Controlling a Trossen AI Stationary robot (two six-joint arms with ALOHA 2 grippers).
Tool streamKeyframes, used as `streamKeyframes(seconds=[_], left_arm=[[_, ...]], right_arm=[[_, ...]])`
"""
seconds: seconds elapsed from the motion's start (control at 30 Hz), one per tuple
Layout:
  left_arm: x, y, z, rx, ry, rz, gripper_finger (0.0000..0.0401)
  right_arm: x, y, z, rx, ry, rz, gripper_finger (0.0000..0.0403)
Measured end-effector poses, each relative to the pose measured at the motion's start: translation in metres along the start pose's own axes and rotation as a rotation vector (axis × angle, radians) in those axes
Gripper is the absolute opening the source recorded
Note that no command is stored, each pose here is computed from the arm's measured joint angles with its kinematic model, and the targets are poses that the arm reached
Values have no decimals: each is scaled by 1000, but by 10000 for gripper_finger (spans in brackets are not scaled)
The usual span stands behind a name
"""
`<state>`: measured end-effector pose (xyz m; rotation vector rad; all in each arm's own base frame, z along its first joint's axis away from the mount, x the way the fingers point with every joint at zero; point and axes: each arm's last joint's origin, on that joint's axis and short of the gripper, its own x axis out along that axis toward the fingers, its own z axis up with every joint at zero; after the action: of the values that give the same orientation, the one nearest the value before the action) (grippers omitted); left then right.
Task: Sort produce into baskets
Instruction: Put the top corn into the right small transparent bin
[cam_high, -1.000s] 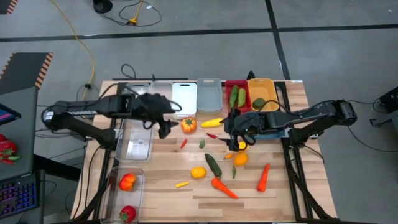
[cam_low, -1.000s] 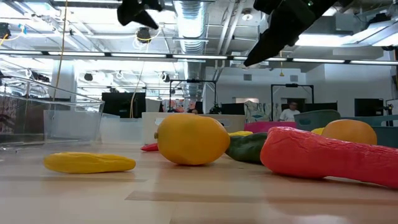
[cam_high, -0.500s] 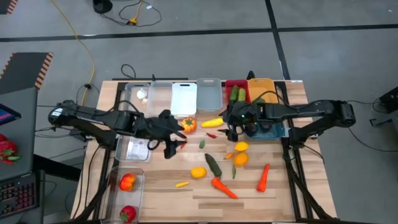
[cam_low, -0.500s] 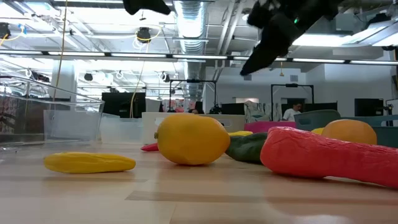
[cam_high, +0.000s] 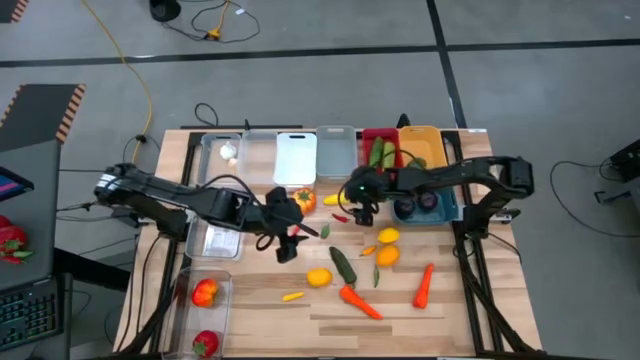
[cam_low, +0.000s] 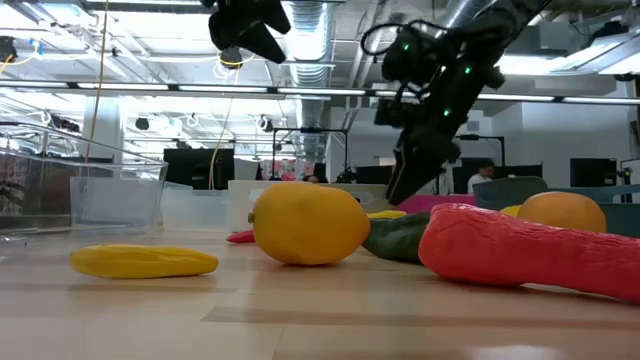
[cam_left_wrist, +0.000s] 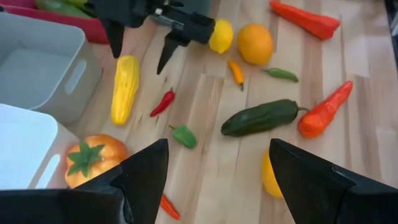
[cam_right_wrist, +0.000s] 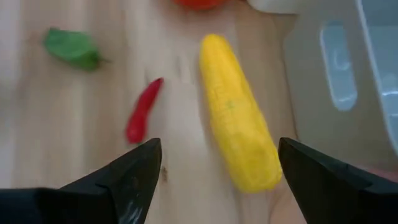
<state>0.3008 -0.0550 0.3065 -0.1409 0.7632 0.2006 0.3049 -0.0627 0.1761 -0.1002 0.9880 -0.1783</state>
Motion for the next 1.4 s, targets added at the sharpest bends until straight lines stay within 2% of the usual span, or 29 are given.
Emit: streamKeyframes(seconds=[0.23, 0.57, 0.83, 1.23, 1.4], left_arm=[[4, -1, -1, 2, 9, 0, 265], [3, -1, -1, 1, 9, 2, 265], [3, -1, -1, 1, 10, 3, 265], [3, -1, -1, 10, 15, 4, 265], [3, 0, -1, 47, 16, 5, 265]], right_arm=[[20, -5, -5, -17, 45, -78, 328], [44, -3, -15, -63, 122, -64, 320], [47, -2, -15, -65, 132, -58, 272], [37, 7, 13, -103, 112, -41, 162], [29, 10, 31, -115, 83, -37, 163]])
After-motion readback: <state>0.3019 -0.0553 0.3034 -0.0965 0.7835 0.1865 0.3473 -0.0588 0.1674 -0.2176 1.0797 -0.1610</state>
